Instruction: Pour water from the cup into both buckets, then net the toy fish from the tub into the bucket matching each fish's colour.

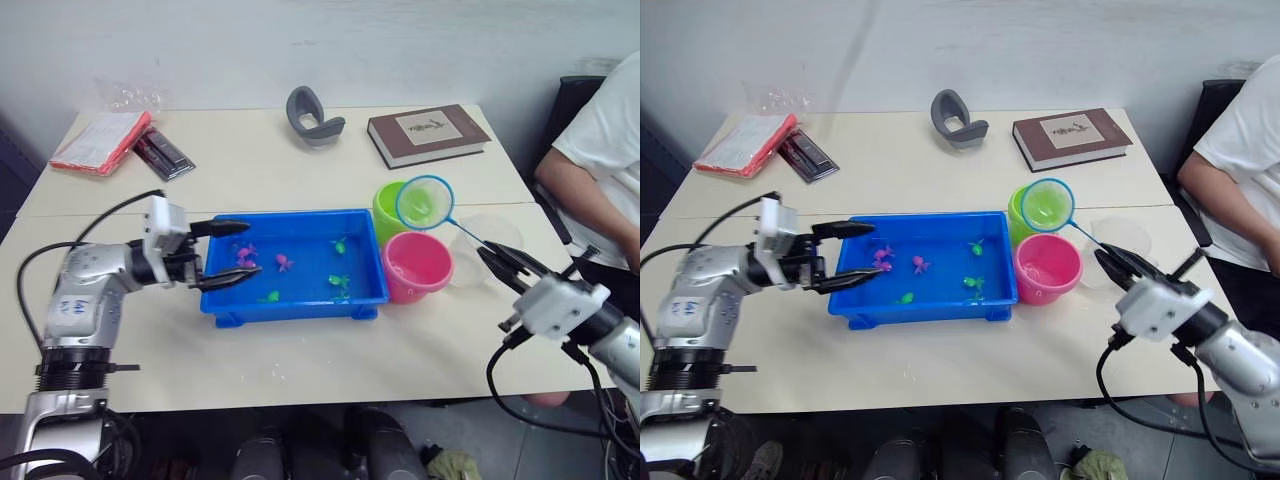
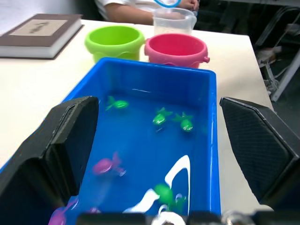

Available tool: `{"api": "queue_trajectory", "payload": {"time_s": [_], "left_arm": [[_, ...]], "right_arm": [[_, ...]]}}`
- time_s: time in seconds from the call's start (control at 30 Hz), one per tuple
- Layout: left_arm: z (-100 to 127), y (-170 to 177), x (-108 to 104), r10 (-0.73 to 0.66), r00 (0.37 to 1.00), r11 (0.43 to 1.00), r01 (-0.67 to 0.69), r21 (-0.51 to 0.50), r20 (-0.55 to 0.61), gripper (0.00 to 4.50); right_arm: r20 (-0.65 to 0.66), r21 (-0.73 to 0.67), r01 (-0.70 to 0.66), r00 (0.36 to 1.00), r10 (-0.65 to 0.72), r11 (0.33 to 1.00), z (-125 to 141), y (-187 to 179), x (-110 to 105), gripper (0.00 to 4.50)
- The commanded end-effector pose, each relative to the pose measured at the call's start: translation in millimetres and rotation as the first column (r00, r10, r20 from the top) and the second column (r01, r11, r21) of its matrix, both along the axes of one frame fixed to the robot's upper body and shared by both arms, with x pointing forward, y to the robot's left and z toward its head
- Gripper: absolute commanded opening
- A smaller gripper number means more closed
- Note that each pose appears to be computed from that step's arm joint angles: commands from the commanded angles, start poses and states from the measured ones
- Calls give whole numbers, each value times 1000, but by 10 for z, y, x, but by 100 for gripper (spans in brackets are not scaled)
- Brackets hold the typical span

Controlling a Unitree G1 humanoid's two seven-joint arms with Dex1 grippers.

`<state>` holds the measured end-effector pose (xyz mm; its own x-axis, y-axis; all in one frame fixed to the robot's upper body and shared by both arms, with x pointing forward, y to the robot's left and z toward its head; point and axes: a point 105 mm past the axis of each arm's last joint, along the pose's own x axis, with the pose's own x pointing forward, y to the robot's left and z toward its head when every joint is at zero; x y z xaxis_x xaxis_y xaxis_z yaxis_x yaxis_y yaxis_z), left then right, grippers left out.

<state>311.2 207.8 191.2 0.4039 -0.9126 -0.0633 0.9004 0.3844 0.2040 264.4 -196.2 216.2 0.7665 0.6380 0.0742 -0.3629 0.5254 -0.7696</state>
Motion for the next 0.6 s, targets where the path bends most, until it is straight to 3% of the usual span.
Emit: {"api": "queue_trajectory", "payload": {"time_s": [0.03, 0.1, 0.2, 0.3, 0.43, 0.6], "left_arm": [[30, 407, -89, 87, 996, 995, -87, 49, -4, 446], [-22, 559, -110, 153, 988, 986, -152, 66, -3, 446], [-86, 659, -167, 216, 976, 974, -216, 75, 6, 446], [-110, 815, -171, 320, 947, 940, -321, 117, 29, 446], [-86, 819, -251, 339, 940, 933, -340, 116, 27, 446], [-79, 745, -341, 341, 940, 933, -341, 112, 17, 446]], "right_arm": [[-257, 129, -185, 943, 213, 974, 29, 382, -35, 0], [-371, 205, -202, 889, 267, 958, -35, 552, -7, 0], [-439, 253, -207, 846, 303, 945, -83, 788, 94, 0], [-499, 253, -171, 820, 280, 952, -187, 1041, 327, 0], [-542, 151, -125, 819, 188, 981, -319, 1205, 605, 0], [-454, -24, -95, 888, 74, 995, -334, 1203, 839, 0]]}}
